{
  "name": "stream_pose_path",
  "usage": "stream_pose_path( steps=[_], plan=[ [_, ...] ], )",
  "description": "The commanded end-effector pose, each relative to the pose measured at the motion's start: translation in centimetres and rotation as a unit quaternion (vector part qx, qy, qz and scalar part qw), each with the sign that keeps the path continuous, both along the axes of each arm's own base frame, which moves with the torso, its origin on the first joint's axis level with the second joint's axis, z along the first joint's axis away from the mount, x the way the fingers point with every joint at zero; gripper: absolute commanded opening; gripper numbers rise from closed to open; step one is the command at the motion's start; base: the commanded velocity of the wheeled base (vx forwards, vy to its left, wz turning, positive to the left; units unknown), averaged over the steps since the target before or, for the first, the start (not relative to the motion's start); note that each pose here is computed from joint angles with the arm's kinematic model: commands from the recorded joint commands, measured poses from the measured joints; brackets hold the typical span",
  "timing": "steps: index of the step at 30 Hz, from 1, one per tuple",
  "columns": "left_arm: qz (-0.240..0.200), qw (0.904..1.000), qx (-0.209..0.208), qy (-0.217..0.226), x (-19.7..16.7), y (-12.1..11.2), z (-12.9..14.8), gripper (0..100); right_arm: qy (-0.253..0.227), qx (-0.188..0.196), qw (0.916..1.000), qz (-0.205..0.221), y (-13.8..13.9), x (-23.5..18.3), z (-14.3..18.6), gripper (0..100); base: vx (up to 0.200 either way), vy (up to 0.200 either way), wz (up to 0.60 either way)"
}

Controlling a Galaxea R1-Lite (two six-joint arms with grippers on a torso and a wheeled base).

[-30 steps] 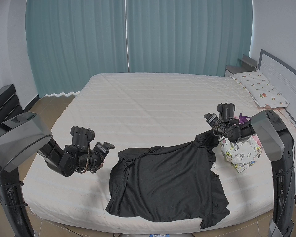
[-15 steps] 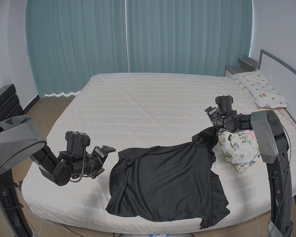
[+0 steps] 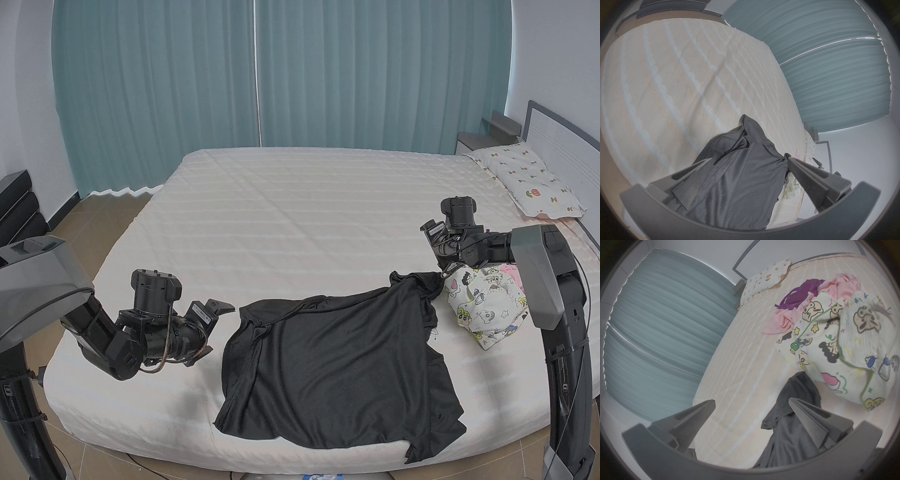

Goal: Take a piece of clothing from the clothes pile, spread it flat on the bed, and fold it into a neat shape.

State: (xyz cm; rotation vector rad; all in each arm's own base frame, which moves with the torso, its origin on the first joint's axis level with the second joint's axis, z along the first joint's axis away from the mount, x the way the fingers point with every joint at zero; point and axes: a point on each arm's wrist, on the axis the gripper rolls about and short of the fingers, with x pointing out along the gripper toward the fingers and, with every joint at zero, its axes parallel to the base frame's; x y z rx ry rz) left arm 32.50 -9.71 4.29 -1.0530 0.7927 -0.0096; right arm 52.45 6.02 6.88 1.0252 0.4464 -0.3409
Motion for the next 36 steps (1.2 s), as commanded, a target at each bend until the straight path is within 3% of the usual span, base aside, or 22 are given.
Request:
stream_pose_path(
  steps=[1,4,8,11,16,26,27,31,36],
  plan=[
    [-0.008,0.9998,0.004,0.016,-1.5,0.4,-0.6,100,0.096,-0.053,0.9933,0.035,-0.5,-4.4,-0.6,100,0.0,0.0,0.0],
    [-0.04,0.9988,0.024,0.016,-3.2,0.7,-0.4,100,0.105,-0.089,0.9883,0.067,-0.7,-7.5,-1.4,100,0.0,0.0,0.0],
    [-0.1,0.9926,0.067,0.017,-5.2,0.4,-0.9,100,0.066,-0.121,0.9842,0.111,-1.2,-11.3,-2.1,100,0.0,0.0,0.0],
    [-0.121,0.9895,0.075,0.025,-5.9,-0.5,-1.2,100,0.044,-0.151,0.9745,0.16,-1.7,-14.5,-4.0,100,0.0,0.0,0.0],
    [-0.145,0.9832,0.093,0.06,-7.2,-1.0,-2.1,100,0.012,-0.18,0.9628,0.201,-2.1,-18.2,-6.2,100,0.0,0.0,0.0],
    [-0.16,0.9696,0.159,0.095,-8.6,-1.7,-4.6,100,0.012,-0.175,0.964,0.2,-2.5,-22.1,-8.0,100,0.0,0.0,0.0],
    [-0.156,0.9645,0.186,0.103,-8.7,-2.4,-5.5,100,0.01,-0.177,0.9641,0.198,-2.7,-22.6,-8.8,100,0.0,0.0,0.0],
    [-0.161,0.9541,0.231,0.103,-8.9,-3.9,-6.9,100,-0.001,-0.18,0.9638,0.197,-2.5,-22.9,-9.5,100,0.0,0.0,0.0],
    [-0.172,0.9427,0.266,0.104,-9.3,-3.9,-7.6,100,0.007,-0.178,0.9629,0.203,-2.5,-23.6,-9.7,100,0.0,0.0,0.0]
  ],
)
